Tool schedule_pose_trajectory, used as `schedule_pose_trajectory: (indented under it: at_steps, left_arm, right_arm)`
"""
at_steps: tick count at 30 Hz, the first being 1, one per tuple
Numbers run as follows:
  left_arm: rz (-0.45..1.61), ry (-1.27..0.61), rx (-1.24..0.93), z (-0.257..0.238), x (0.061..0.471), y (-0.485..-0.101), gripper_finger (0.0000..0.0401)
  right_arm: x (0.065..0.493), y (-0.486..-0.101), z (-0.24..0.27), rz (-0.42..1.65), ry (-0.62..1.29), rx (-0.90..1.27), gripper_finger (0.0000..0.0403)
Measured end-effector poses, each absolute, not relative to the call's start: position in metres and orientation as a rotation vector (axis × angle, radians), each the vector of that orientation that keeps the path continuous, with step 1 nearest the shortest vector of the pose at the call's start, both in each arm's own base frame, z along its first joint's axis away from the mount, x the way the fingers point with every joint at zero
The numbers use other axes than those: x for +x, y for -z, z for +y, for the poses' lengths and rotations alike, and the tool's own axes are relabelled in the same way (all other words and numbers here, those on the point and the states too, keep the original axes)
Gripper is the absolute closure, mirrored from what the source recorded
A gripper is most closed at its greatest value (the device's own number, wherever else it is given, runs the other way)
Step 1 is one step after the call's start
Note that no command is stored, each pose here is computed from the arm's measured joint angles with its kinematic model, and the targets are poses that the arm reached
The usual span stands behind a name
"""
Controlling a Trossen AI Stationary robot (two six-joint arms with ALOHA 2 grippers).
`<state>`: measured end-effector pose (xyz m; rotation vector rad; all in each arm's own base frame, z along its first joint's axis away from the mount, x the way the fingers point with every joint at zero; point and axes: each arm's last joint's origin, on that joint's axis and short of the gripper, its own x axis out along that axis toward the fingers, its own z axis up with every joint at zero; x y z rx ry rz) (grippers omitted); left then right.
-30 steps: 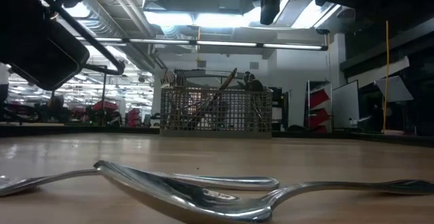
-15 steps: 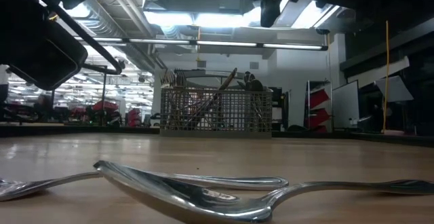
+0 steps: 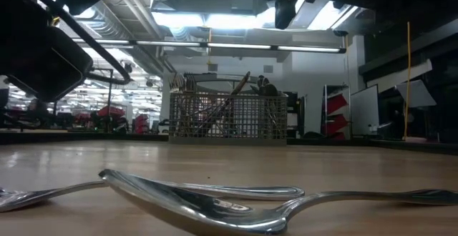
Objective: Sort silverware
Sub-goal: Put the silver fork into the dishwasher utensil holder
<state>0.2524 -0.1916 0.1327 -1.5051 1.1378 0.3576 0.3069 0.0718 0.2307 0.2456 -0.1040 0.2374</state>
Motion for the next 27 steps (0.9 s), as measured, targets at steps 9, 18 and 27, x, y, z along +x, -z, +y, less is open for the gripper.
schedule_pose_trajectory:
  at_steps: [9,18,27]
  left_arm:
    - [1.131,-0.347,-1.507,-0.194,0.256,-0.125,0.0290]
    - [1.124,-0.319,-1.494,-0.195,0.257,-0.127,0.0394]
    - [1.092,-0.270,-1.443,-0.184,0.259,-0.140,0.0398]
  right_arm:
    - [0.307,-0.230,0.071,-0.100,-0.235,0.244,0.0276]
    - [0.307,-0.229,0.071,-0.091,-0.233,0.243,0.0276]
    - [0.305,-0.234,0.070,-0.116,-0.223,0.219,0.0276]
